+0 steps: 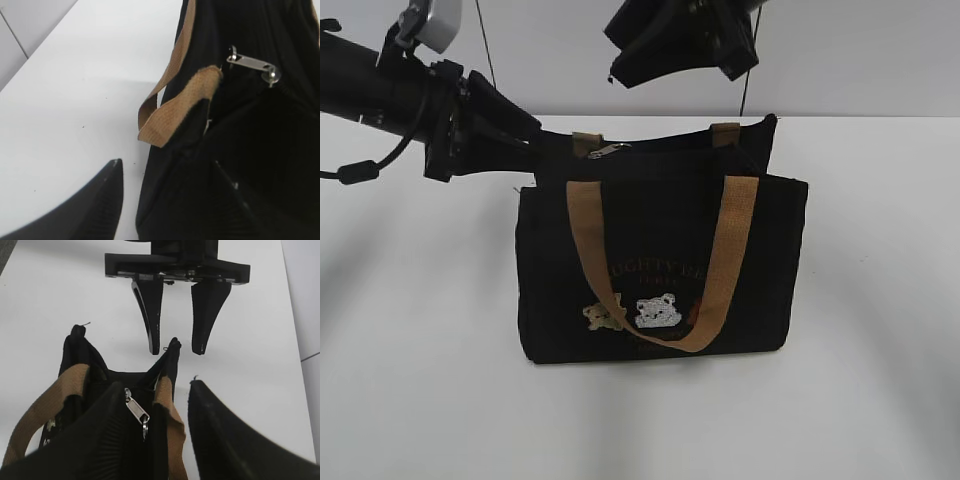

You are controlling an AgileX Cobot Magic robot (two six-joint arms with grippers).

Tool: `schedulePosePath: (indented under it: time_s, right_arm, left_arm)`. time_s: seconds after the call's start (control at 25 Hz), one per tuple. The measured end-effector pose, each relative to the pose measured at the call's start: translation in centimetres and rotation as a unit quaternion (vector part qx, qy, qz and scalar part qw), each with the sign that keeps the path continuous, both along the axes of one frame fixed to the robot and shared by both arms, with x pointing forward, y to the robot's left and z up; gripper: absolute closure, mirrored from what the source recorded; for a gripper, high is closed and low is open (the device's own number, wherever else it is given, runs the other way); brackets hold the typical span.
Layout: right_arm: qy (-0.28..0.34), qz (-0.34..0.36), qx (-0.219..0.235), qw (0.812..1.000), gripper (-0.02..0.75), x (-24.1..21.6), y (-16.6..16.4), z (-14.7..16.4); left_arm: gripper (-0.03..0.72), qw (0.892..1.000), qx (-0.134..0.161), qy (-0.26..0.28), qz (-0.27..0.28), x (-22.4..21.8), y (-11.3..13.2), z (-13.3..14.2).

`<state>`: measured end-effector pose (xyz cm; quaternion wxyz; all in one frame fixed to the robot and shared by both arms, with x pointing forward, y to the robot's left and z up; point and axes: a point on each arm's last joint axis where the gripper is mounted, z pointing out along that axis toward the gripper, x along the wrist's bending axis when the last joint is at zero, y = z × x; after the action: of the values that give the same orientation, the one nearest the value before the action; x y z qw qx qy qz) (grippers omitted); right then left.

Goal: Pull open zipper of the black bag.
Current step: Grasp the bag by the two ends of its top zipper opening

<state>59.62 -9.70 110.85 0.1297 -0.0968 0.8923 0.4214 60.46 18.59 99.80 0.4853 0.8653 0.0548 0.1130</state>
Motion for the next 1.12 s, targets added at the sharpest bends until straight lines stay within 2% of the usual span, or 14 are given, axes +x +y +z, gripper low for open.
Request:
schedulePosePath:
  time_s: [0.24,0.36,0.72,1.12]
  right_arm:
    - [0.015,0.001,0.004,1.000,0.429,0.6,0.3,-1.1]
    - [0.032,-0.006,0.009,0.999,0.430,0.8,0.5,-1.6]
    - [0.064,-0.016,0.006,0.998,0.433,1.5,0.8,-3.1]
    - [0.105,-0.006,-0.006,0.994,0.433,2.2,1.2,-5.9]
  left_arm:
    - [0.289,1.000,-0.006,-0.007,-0.005,0.1,-0.5,-0.2]
    - [0.332,1.000,-0.009,-0.004,-0.009,0.1,-0.8,-0.4]
    - [0.629,1.000,-0.009,-0.003,-0.011,0.0,-1.1,-0.5]
    - [0.634,1.000,-0.009,-0.003,-0.013,0.0,-1.1,-0.5]
